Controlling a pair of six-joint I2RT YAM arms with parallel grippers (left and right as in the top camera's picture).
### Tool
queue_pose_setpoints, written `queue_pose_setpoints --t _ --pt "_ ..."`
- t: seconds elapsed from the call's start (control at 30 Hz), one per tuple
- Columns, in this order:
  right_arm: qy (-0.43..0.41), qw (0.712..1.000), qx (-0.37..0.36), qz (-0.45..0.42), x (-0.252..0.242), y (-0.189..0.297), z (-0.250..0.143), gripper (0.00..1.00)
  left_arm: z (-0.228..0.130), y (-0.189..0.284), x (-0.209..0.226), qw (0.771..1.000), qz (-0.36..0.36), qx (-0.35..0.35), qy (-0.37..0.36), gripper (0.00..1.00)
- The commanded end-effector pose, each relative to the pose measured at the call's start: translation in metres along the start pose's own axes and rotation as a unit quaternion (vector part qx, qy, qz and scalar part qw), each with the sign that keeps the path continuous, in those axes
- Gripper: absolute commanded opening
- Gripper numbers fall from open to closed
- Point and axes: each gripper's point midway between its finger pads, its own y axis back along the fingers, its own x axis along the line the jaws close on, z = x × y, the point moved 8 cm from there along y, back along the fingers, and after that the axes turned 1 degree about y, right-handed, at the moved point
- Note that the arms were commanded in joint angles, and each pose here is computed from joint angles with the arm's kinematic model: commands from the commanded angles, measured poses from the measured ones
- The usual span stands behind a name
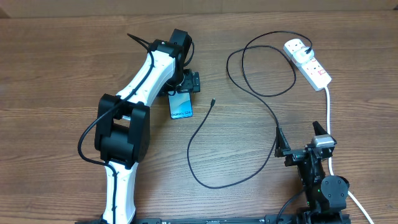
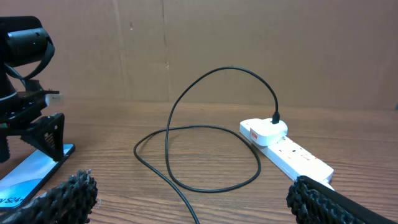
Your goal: Plug charger to phone and switch on socket
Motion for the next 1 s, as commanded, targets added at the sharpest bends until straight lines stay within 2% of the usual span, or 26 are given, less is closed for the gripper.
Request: queue_pose_setpoints --t 0.0,0.47,0.97 --pt "-0.001 1.0 0.0 -0.001 0.0 0.0 -0.003 1.0 -0.004 0.002 0.002 1.0 0.005 -0.008 0.006 1.0" --pt "-0.001 1.0 0.0 -0.001 0.0 0.0 -0.003 1.0 -0.016 -0.034 0.013 0.999 0.021 -0.011 0.023 0.99" --pt "-0.001 1.0 0.0 -0.001 0.0 0.0 -0.003 1.0 -0.018 -0.035 0.012 0.999 0.02 -0.008 0.027 0.99"
